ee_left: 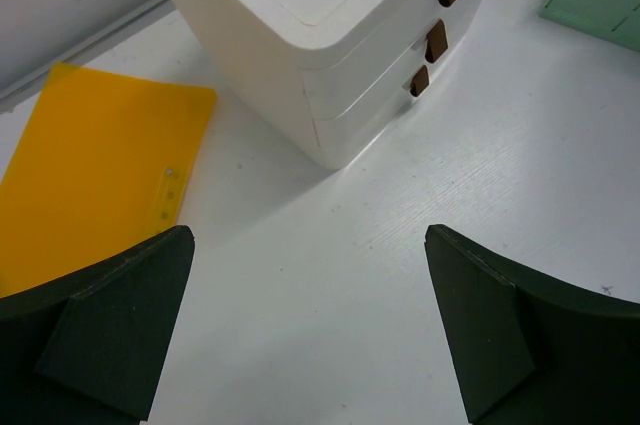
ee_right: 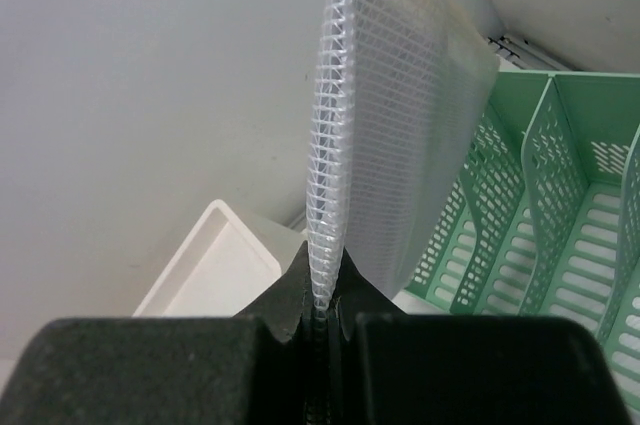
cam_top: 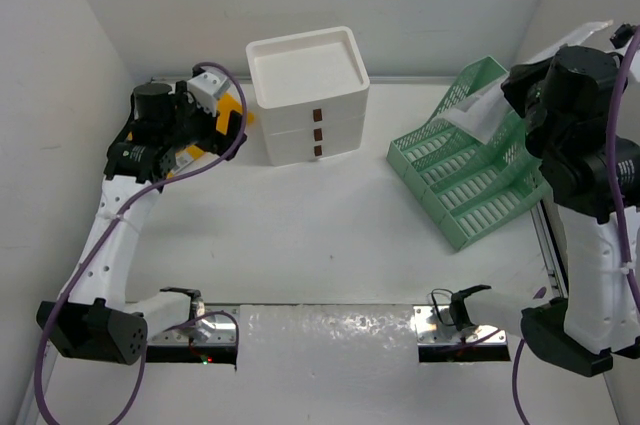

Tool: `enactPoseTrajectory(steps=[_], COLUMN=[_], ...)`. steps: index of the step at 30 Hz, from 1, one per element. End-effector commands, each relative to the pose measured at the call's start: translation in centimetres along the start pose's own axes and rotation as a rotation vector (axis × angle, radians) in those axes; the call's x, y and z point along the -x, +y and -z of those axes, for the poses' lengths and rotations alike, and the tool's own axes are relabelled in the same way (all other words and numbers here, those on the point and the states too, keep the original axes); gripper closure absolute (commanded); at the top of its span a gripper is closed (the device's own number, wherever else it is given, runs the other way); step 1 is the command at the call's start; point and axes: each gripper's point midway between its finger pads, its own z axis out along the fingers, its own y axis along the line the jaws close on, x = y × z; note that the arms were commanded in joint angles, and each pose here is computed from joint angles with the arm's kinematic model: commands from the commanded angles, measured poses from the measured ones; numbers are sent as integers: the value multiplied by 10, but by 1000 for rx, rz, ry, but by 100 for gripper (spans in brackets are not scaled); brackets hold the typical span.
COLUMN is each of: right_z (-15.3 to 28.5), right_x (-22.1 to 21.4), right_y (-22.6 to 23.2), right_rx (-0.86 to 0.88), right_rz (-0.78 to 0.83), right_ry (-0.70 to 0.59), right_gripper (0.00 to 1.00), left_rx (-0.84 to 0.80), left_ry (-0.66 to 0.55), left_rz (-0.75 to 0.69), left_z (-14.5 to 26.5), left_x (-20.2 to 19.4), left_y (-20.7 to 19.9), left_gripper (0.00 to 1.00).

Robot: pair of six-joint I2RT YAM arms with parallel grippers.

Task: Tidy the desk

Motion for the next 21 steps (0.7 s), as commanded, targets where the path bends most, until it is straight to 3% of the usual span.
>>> enactPoseTrajectory(steps=[1, 11, 21], right_z=[1, -11, -52], right_x=[13, -4, -62], right_y=[14, 0, -22], right_rx=[64, -7, -92], right_rz=[-21, -3, 134], right_ry=[-52, -30, 34], right_gripper=[100, 100, 100], left_rx=[25, 29, 32], left_ry=[-66, -64, -57], left_rz=[-28, -26, -27], left_z=[10, 9, 7], left_x=[26, 25, 22], left_y=[3, 5, 5], left_gripper=[0, 0, 0])
